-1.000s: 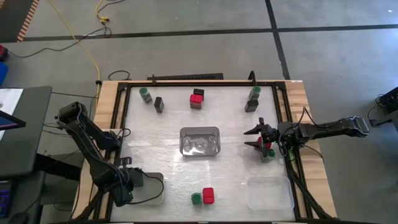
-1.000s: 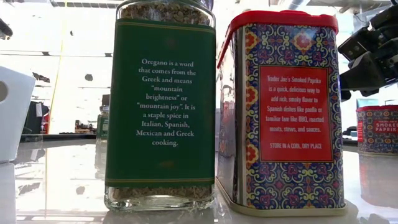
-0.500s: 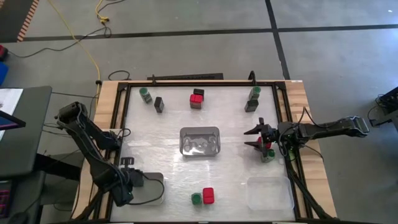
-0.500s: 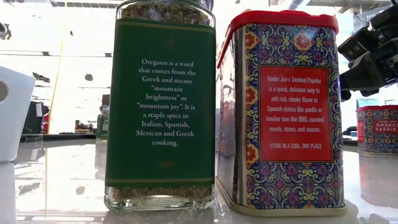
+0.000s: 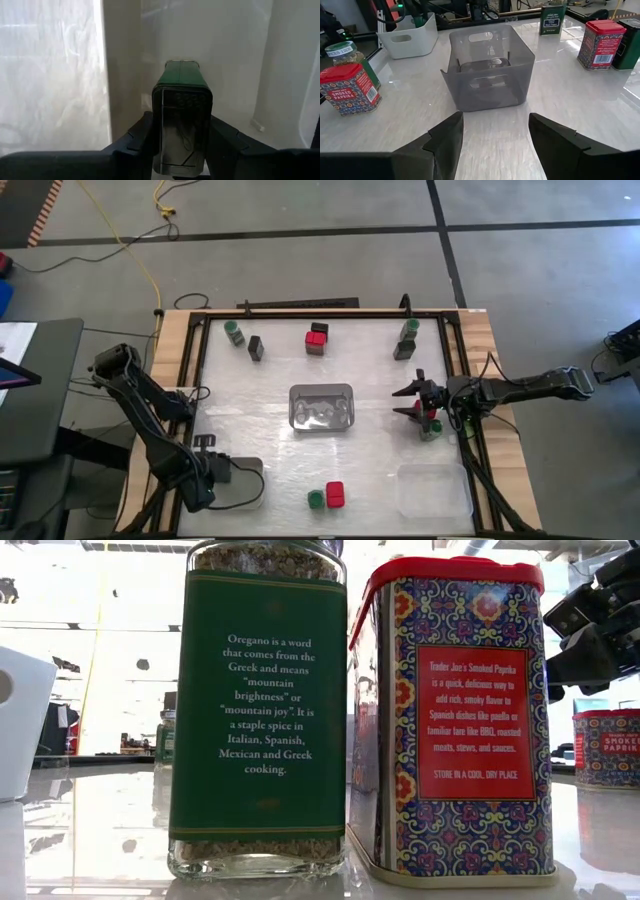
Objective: Sort spices by type
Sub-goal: Put the bottom left black seasoning can into the grey bin
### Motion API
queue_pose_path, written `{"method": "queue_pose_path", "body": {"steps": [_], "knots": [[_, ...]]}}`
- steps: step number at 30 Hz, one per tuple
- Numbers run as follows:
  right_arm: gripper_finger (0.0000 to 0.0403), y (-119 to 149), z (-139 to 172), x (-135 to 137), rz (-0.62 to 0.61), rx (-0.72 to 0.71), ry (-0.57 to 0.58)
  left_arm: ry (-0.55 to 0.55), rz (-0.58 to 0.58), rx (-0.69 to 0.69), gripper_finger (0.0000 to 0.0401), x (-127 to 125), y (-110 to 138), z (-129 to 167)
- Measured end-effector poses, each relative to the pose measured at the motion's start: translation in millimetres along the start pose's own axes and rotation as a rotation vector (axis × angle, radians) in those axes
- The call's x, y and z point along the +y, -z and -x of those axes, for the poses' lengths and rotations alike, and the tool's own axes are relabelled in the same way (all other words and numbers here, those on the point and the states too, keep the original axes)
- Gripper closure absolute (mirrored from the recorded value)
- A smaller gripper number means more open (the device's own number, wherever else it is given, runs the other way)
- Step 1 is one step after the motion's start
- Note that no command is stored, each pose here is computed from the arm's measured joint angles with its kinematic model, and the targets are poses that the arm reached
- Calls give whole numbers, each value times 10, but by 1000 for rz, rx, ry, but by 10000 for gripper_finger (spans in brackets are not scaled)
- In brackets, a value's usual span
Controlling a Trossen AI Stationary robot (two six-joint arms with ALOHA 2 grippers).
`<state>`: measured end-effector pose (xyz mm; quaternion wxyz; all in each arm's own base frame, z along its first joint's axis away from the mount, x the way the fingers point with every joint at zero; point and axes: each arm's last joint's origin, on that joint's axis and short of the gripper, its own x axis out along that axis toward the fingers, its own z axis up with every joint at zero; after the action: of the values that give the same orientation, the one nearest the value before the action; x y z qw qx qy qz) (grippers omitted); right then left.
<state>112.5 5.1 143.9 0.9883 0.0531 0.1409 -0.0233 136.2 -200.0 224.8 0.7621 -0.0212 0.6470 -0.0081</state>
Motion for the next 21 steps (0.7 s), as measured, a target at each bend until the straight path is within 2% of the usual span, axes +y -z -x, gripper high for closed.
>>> {"method": "queue_pose_path", "body": {"steps": [10, 21], "knots": [[148, 0, 0, 0, 0, 0, 0, -11, 14, 5, 277, 10, 6, 0], [148, -1, 0, 0, 0, 0, 0, -16, -56, 7, 277, 15, 8, 0]]}}
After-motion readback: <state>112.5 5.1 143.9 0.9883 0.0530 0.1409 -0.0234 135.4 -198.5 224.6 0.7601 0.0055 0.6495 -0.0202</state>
